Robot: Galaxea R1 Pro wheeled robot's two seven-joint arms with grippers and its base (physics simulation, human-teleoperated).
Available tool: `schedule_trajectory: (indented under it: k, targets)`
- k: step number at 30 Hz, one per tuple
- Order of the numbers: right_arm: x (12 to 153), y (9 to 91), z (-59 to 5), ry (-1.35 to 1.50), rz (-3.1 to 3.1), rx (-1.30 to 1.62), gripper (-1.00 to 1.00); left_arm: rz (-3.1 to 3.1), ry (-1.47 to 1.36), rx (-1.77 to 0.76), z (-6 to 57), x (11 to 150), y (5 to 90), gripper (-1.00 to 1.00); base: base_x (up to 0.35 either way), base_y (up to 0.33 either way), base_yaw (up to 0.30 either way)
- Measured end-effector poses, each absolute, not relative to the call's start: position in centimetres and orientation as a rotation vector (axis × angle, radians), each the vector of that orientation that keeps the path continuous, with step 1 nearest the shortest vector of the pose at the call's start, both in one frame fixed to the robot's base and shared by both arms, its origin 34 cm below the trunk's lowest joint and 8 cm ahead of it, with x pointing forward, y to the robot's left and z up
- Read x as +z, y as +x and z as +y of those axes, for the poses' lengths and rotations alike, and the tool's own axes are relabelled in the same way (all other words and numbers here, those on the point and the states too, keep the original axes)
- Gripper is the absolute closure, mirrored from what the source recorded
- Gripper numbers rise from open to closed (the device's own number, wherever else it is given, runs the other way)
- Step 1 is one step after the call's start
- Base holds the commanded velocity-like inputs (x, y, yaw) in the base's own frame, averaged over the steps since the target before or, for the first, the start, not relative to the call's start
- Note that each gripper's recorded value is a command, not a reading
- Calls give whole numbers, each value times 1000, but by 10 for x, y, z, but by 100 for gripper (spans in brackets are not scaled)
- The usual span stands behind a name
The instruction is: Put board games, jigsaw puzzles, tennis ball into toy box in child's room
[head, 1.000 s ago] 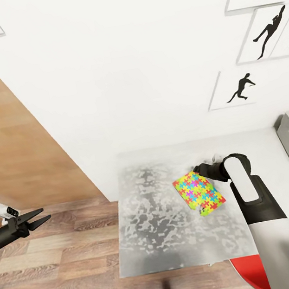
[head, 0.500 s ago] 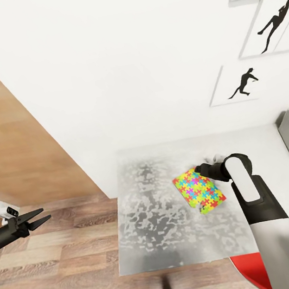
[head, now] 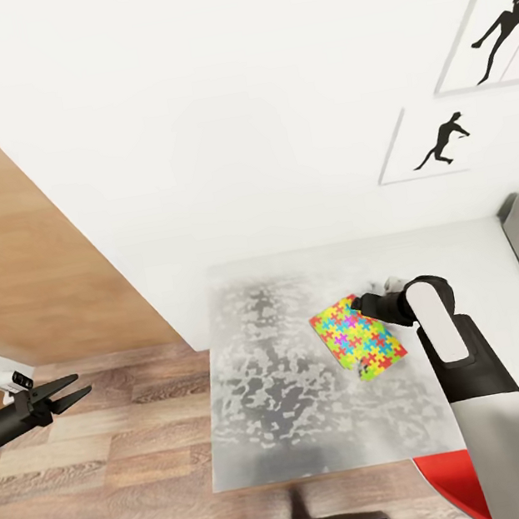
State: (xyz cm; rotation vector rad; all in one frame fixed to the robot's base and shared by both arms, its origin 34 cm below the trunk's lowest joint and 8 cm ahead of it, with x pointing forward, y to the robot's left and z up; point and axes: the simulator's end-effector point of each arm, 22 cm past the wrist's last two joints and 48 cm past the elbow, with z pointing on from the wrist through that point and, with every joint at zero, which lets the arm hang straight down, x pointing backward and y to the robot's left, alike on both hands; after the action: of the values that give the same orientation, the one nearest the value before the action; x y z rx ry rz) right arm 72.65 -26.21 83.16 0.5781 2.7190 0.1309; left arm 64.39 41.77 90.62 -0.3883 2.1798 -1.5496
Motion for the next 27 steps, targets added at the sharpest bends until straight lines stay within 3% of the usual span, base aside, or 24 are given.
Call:
schedule_trajectory:
  k: [27]
  targets:
    - [811,722,-280,628,2733,230,-100,2192,-403,-1552,418,897,642,-100,0,0,0]
